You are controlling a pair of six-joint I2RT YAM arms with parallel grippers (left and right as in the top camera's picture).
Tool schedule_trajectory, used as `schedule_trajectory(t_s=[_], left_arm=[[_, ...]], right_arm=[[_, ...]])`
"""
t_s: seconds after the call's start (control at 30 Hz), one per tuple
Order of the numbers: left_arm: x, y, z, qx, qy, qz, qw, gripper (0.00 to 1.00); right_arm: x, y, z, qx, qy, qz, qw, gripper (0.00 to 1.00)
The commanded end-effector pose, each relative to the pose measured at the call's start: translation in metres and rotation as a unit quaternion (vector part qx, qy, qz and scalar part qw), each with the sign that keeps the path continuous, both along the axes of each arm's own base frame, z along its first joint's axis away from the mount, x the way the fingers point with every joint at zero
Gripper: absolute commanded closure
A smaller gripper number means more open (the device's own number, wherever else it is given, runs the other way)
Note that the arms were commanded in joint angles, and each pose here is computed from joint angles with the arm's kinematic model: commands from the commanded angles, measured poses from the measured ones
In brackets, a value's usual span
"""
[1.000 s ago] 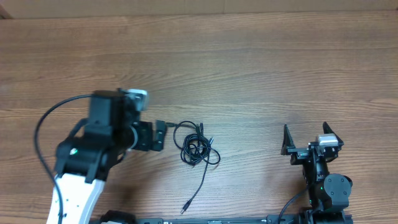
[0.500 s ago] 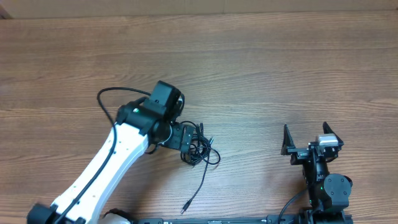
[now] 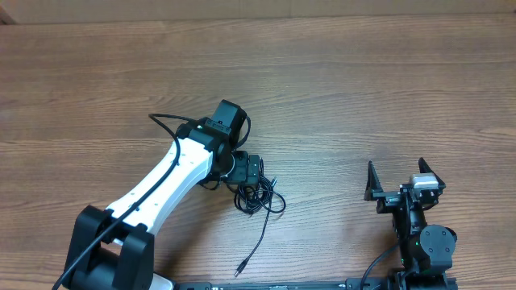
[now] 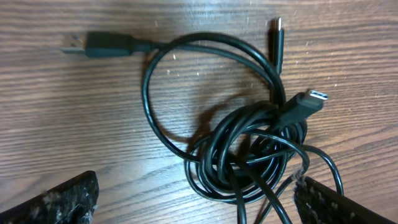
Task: Untangle cables
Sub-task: 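Move the left gripper over the tangled black cable bundle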
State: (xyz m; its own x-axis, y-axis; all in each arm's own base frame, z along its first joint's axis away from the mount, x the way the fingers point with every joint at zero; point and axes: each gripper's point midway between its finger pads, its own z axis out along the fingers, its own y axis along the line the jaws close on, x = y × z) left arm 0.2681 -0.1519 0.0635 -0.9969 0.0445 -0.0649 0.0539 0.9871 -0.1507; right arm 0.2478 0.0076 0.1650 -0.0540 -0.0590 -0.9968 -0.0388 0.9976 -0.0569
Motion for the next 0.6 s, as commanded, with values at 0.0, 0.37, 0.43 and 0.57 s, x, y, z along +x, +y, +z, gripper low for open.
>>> schedule_trajectory(t_s=[0.0,0.37,0.43,0.57], left_arm=[[-0.003,-0.012,-0.007,-0.012,0.024,0.003,1.000,0.00],[0.002,-0.005,-0.029,0.033,0.027,0.003,0.999,0.30],[0.003,-0.006,-0.033,0.034,0.029,0.003,0.999,0.31],[0.006,-0.008,-0.045,0.035,0.035,0.004,0.999,0.32]], right_arm=[[0.001,0.000,-0.004,0.000,0.004,0.001,1.000,0.00],[0.001,0.000,-0.004,0.000,0.004,0.001,1.000,0.00],[0.001,0.000,-0.004,0.000,0.004,0.001,1.000,0.00],[0.001,0.000,-0.004,0.000,0.004,0.001,1.000,0.00]])
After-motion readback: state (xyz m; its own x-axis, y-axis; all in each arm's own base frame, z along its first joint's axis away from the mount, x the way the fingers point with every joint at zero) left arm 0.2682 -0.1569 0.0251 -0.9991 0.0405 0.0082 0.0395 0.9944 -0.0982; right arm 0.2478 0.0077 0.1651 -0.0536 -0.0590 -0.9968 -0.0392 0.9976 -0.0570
